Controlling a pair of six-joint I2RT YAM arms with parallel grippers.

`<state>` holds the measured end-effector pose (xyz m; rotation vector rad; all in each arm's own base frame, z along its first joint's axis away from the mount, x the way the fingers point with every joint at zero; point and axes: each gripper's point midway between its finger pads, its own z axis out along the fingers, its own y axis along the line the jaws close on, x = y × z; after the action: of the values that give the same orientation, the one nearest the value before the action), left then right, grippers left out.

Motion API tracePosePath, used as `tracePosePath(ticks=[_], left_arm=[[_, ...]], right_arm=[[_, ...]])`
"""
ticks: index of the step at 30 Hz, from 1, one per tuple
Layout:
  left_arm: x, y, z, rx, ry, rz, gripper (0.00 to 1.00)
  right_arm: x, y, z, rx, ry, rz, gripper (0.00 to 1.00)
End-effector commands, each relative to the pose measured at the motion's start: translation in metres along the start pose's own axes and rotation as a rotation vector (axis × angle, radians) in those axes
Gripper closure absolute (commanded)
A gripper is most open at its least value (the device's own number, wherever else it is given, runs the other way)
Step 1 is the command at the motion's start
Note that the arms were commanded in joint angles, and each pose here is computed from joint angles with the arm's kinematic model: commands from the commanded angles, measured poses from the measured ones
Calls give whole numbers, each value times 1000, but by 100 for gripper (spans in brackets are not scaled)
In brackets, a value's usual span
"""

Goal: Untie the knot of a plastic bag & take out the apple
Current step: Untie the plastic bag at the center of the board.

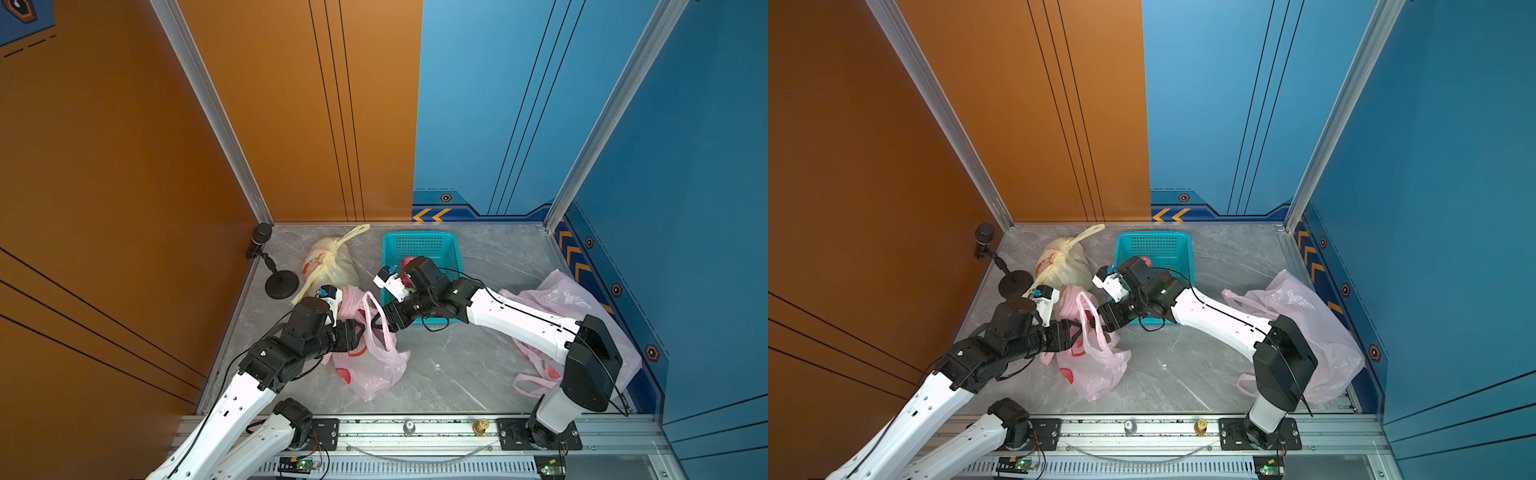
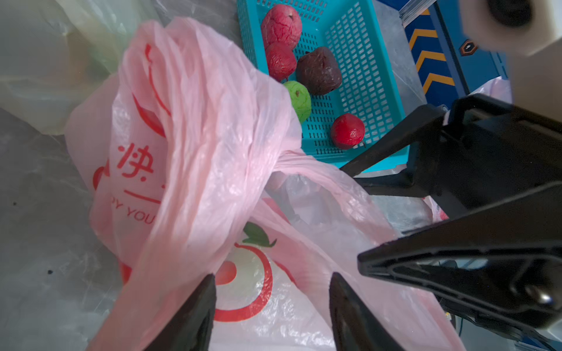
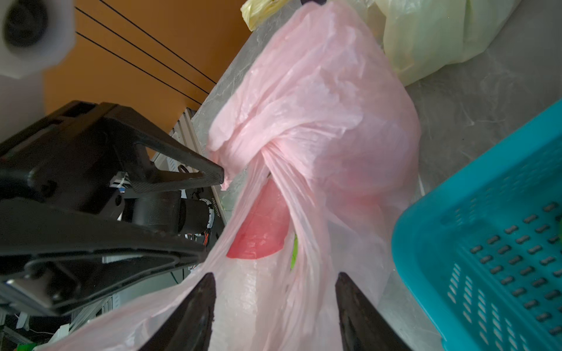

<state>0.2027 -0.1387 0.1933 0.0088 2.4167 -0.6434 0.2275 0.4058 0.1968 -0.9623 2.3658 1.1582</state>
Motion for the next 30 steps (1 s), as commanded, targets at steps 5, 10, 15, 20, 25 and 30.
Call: tracePosePath(ticks=[5, 10, 15, 20, 25, 30], left_arm=[[13, 13, 11, -82, 17, -13, 35], [2, 1, 13, -27, -49, -14, 31], [2, 0, 27, 17, -99, -57, 30], [8, 6, 37, 8, -98, -69, 43], [9, 9, 38, -6, -96, -37, 87], [18, 27, 35, -78, -50, -12, 100]], right_arm=[[7, -9, 13, 95, 57, 14, 60], [10, -1, 22, 103, 71, -9, 91], [12, 3, 25, 108, 74, -22, 100], [4, 7, 21, 105, 37, -25, 100], [-20, 4, 7, 144, -44, -49, 100], [-60, -23, -29, 233, -177, -45, 100]])
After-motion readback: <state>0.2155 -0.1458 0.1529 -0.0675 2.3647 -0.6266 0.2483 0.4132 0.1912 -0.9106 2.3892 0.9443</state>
